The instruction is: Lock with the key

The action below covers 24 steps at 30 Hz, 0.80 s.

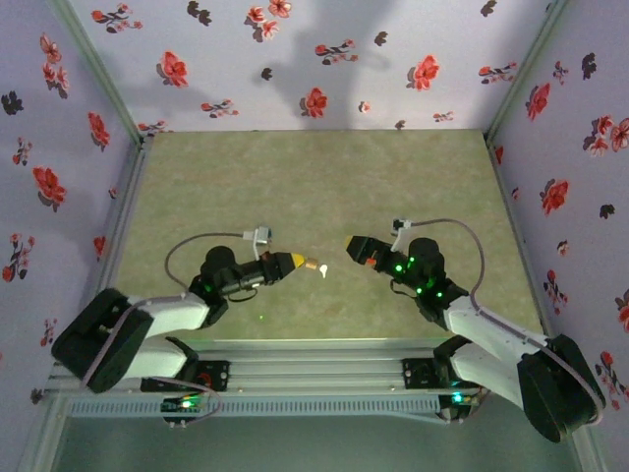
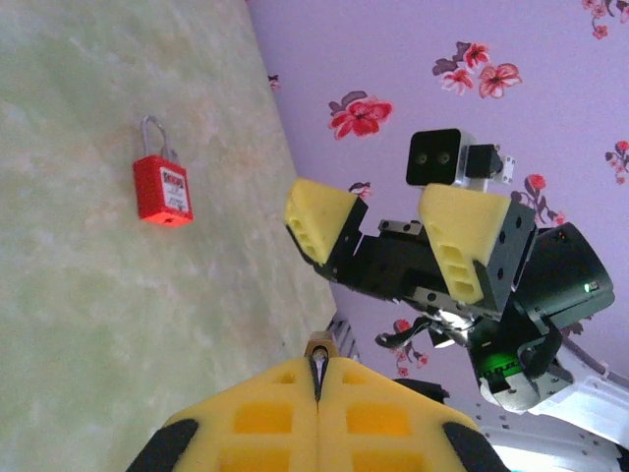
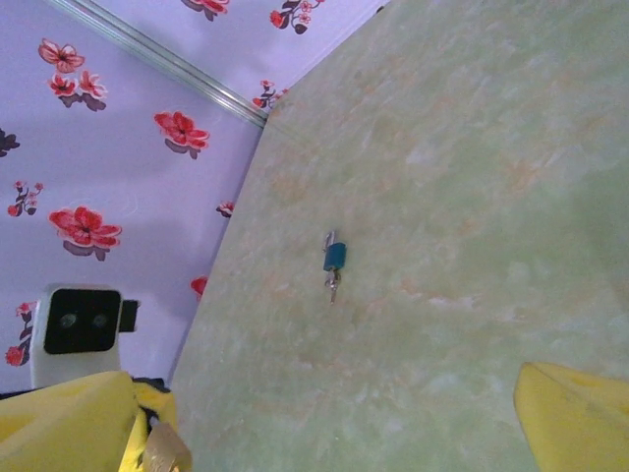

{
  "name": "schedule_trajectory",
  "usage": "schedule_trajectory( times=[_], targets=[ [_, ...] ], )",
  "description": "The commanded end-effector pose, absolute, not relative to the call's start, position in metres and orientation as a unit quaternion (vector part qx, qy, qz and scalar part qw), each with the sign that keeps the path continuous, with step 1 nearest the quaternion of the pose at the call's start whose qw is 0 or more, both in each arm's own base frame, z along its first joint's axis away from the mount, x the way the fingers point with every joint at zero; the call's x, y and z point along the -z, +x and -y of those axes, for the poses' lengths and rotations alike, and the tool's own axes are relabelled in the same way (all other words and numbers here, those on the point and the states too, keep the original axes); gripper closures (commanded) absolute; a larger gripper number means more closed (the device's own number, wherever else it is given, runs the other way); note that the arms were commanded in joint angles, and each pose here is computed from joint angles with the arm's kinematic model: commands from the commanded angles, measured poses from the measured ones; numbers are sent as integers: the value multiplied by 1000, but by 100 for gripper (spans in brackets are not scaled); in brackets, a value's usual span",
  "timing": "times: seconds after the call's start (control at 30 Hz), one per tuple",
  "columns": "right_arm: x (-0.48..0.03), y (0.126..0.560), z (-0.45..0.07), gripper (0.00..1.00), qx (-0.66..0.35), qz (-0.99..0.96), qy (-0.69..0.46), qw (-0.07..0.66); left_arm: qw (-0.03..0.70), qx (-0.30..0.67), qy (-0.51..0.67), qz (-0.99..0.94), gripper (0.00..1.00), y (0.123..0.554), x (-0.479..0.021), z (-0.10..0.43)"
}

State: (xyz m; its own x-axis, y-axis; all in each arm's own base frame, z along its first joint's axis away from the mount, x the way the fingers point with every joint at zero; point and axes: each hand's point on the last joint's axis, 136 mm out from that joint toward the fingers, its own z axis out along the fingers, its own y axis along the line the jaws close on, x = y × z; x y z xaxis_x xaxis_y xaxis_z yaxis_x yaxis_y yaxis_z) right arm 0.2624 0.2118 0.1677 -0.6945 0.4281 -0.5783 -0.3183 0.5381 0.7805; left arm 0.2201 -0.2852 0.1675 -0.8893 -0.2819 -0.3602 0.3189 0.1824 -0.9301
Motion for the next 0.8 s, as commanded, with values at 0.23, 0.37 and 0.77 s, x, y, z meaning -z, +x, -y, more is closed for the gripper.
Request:
schedule_trajectory(
  times=[0.23, 0.37, 0.77],
  targets=[
    [-183, 263, -212, 9, -498, -765, 32, 407, 253, 687, 55, -679, 100, 240, -209, 308],
    [-183, 262, -215, 10, -504, -765, 24, 401, 248, 688, 53, -680, 100, 245, -206, 313],
    [-178, 262, -227, 19, -520, -773, 15, 363, 241, 692, 53, -679, 100, 250, -207, 319]
  ],
)
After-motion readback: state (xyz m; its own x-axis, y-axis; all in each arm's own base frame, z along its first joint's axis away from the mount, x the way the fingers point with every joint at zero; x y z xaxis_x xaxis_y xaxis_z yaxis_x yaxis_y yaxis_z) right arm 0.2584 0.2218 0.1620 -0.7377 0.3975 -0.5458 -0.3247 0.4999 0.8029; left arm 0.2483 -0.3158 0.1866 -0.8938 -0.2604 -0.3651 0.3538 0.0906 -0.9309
